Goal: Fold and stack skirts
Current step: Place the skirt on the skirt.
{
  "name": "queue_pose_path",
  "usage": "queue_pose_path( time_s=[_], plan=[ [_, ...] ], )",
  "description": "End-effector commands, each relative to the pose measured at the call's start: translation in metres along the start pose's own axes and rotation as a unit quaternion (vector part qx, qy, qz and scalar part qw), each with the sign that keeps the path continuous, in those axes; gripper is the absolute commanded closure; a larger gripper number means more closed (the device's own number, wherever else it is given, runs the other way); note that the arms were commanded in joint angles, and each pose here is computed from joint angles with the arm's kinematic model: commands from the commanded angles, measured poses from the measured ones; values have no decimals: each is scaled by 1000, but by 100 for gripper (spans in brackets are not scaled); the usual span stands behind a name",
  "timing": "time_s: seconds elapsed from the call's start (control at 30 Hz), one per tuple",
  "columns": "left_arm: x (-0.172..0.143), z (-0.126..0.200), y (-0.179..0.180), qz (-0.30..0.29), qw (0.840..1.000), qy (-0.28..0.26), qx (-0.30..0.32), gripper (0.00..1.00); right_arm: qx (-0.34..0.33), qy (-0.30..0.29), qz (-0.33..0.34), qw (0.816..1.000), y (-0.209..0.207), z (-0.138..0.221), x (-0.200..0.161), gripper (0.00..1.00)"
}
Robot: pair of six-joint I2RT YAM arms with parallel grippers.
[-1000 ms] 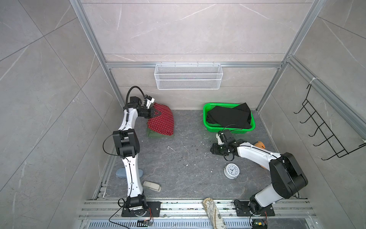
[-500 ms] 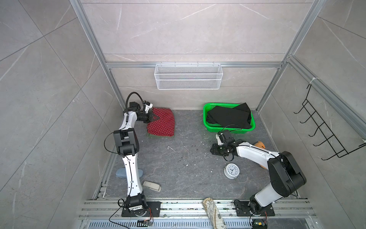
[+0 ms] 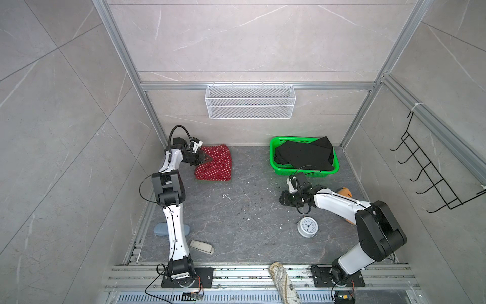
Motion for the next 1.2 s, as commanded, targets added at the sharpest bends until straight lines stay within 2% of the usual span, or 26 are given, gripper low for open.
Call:
queue_pose_path(
  time_s=[0.0,0.07,0.17,0.37,0.6,0.73,0.93,1.03,1.17],
  plan=[
    [10,4,3,1,1000,-10,21,37,5,2,-8,1000,2,-2,2,51],
    [13,5,5,6,999,-15,31,26,5,1,-7,1000,3,-1,2,51],
    [19,11,7,14,998,-24,53,0,8,0,-6,1000,3,0,2,51],
    [35,33,8,20,991,-46,122,0,10,-3,-1,1000,4,2,2,51],
    [49,71,12,30,969,-73,235,0,15,-5,4,1000,6,3,3,51],
    [60,92,6,19,957,-97,271,0,16,-6,6,1000,5,3,2,51],
    [76,116,-17,3,949,-137,283,0,20,-8,7,1000,6,4,2,51],
    [84,122,-43,-16,953,-163,255,0,20,-7,7,1000,5,4,1,51],
    [88,120,-74,-28,960,-182,209,9,23,-5,8,1000,7,3,1,51]
  ],
)
Point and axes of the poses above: each gripper's point midway between its finger pads, its own z axis back along the fingers, its own y axis along the line the jaws close on, x = y × z, the point moved 2 cm from there along z, back along the fingers, and after that the axes turned 8 degrees about -z, right-handed, at the moved point
